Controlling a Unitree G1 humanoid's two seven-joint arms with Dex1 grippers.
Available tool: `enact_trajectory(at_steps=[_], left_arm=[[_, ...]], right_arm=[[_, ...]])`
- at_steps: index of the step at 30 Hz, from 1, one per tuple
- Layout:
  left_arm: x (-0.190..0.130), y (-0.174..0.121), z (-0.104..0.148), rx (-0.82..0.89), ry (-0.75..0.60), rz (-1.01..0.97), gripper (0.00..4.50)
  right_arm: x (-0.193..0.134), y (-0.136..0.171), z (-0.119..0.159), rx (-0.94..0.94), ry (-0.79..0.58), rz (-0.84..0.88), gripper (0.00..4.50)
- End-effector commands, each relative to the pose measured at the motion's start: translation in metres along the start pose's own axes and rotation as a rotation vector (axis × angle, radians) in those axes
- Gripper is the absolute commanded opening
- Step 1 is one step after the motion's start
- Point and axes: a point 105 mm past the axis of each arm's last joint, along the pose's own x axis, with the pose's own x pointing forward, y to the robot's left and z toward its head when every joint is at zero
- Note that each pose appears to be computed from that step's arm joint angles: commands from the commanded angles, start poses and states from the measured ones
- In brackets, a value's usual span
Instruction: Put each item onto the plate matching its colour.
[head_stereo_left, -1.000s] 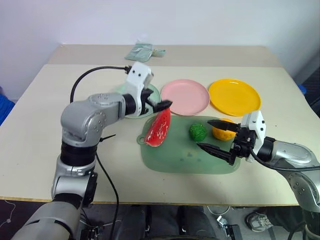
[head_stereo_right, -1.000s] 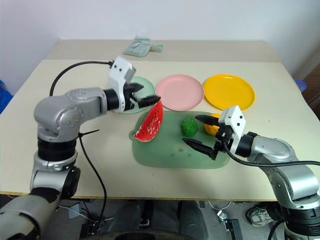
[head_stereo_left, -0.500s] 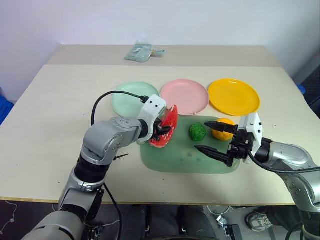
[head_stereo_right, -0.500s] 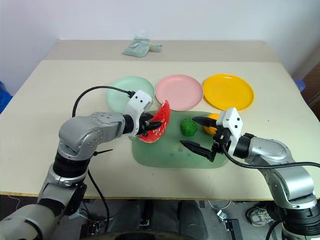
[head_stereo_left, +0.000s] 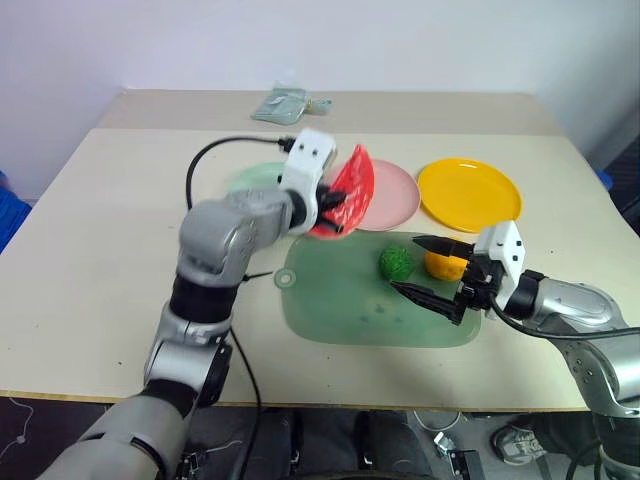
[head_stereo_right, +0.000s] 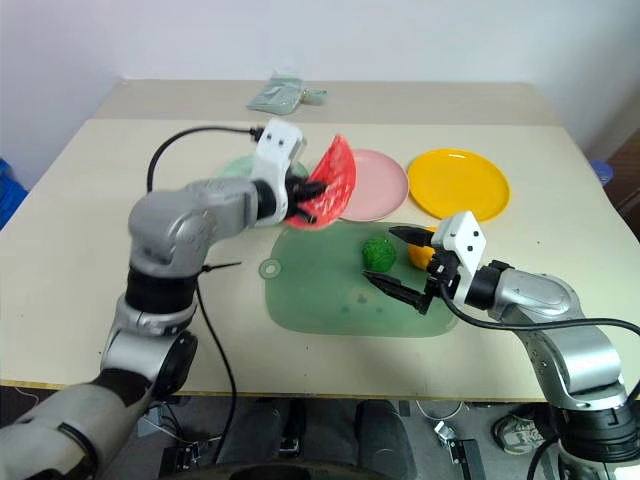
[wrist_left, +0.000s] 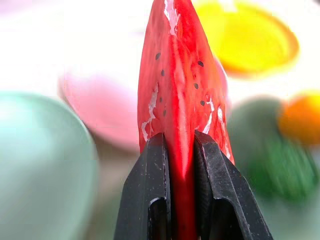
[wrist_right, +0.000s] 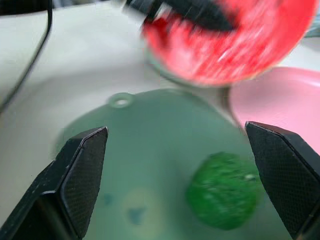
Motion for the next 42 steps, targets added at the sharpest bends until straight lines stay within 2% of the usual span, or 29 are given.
enact_trajectory(at_steps=[1, 3, 7, 11, 16, 20, 25, 30, 35, 37, 40, 42], left_arm=[[0.029, 0.004, 0.014, -0.026, -0.04, 0.015, 0.03], [0.043, 0.003, 0.015, -0.054, -0.036, 0.006, 0.03], [0.067, 0.005, -0.007, -0.019, 0.048, 0.029, 0.03], [0.073, 0.007, -0.017, 0.035, 0.086, 0.039, 1.96], [0.071, 0.012, -0.002, 0.051, 0.033, 0.044, 4.35], [0.059, 0.025, 0.014, 0.059, -0.013, 0.026, 4.35], [0.023, 0.038, 0.039, 0.056, -0.165, -0.056, 4.35], [-0.023, 0.057, 0.037, 0.135, -0.255, -0.058, 4.35], [-0.075, 0.06, -0.016, 0.221, -0.236, -0.153, 4.35], [-0.089, 0.053, -0.035, 0.154, -0.207, -0.227, 4.35], [-0.099, 0.018, -0.055, 0.13, -0.184, -0.384, 4.43], [-0.095, 0.0, -0.062, 0.179, -0.169, -0.432, 4.43]], right_arm=[[0.0, -0.012, 0.005, -0.048, -0.002, -0.073, 4.5], [-0.003, -0.015, 0.004, -0.05, 0.003, -0.093, 4.5], [-0.014, -0.016, 0.005, -0.054, 0.008, -0.119, 4.5], [-0.022, -0.012, 0.002, -0.029, 0.021, -0.137, 4.5], [-0.025, -0.005, 0.0, 0.049, 0.024, -0.123, 4.5], [-0.026, -0.003, -0.001, 0.072, 0.032, -0.109, 4.5], [-0.025, -0.011, 0.001, 0.018, 0.026, -0.125, 4.5], [-0.016, -0.009, -0.002, -0.006, 0.029, -0.097, 4.5], [0.002, 0.003, -0.004, 0.012, 0.026, -0.03, 4.5], [0.004, 0.005, -0.003, 0.028, 0.023, -0.014, 4.5], [0.002, 0.006, 0.002, 0.024, 0.017, 0.002, 4.5], [-0.002, 0.004, 0.007, 0.013, 0.011, -0.006, 4.5]])
